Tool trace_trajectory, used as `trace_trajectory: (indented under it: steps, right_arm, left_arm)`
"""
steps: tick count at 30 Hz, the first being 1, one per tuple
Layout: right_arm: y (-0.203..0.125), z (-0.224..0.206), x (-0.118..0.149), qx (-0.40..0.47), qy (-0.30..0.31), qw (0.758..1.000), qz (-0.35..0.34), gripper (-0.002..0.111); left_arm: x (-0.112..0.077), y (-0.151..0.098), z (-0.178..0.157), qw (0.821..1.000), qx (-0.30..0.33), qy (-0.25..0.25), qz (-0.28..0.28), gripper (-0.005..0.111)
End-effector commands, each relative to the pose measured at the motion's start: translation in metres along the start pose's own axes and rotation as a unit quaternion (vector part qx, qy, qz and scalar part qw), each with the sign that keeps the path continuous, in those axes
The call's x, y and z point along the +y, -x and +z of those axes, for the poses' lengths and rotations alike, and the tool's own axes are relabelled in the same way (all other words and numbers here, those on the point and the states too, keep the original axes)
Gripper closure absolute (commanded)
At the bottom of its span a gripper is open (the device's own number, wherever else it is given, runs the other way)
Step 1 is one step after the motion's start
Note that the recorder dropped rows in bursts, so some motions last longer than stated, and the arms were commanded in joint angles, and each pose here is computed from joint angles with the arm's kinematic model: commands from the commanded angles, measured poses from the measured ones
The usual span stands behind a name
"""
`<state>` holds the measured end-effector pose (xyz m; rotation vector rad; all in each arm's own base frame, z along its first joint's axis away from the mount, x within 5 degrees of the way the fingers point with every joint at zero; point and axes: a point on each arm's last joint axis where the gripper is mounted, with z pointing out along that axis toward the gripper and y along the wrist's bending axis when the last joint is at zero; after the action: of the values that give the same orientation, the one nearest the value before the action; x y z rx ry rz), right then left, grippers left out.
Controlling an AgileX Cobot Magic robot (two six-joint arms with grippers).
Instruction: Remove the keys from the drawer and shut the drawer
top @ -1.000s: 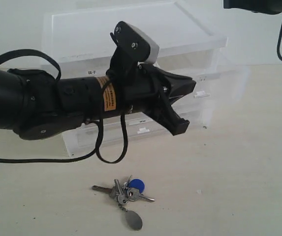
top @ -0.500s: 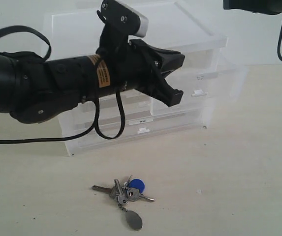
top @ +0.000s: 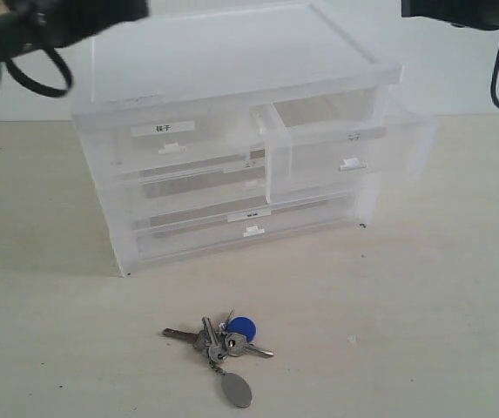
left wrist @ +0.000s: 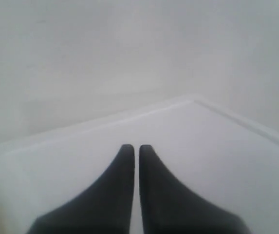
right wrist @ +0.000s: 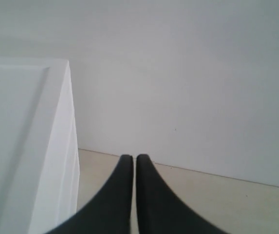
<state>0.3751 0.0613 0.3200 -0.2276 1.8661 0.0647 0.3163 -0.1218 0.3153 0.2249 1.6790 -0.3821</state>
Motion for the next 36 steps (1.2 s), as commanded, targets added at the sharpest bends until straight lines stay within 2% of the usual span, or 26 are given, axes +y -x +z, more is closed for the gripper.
trace_trajectory:
  steps: [1, 3, 5, 11, 15, 18, 24, 36]
  right_arm:
    - [-0.002, 0.003, 0.011, 0.007, 0.008, 1.0, -0.009, 0.108]
    - [-0.006, 0.007, 0.02, 0.014, 0.018, 1.0, -0.015, 0.108]
    - [-0.013, 0.013, 0.025, 0.029, 0.018, 0.999, -0.023, 0.108]
    - [-0.023, 0.018, 0.025, 0.048, 0.012, 0.999, -0.021, 0.108]
    - [-0.028, 0.015, 0.042, 0.059, 0.024, 0.997, -0.033, 0.108]
    - [-0.035, 0.013, 0.059, 0.068, 0.046, 0.995, -0.049, 0.108]
    - [-0.04, 0.003, 0.071, 0.084, 0.047, 0.994, -0.052, 0.108]
    - [-0.048, -0.055, 0.059, 0.088, 0.035, 0.995, -0.015, 0.108]
  left_arm:
    - [0.066, -0.008, -0.01, 0.989, 0.047, 0.115, -0.08, 0.102]
    - [0.082, -0.016, -0.011, 0.984, 0.077, 0.14, -0.076, 0.102]
    - [0.089, -0.025, -0.01, 0.98, 0.102, 0.152, -0.081, 0.102]
    - [0.089, -0.053, -0.004, 0.976, 0.14, 0.149, -0.076, 0.102]
    - [0.087, -0.055, -0.002, 0.977, 0.13, 0.145, -0.081, 0.102]
    - [0.081, -0.056, 0.0, 0.978, 0.131, 0.137, -0.085, 0.102]
    - [0.047, -0.066, 0.01, 0.983, 0.154, 0.083, -0.052, 0.102]
    - [0.043, -0.059, 0.005, 0.984, 0.147, 0.08, -0.058, 0.102]
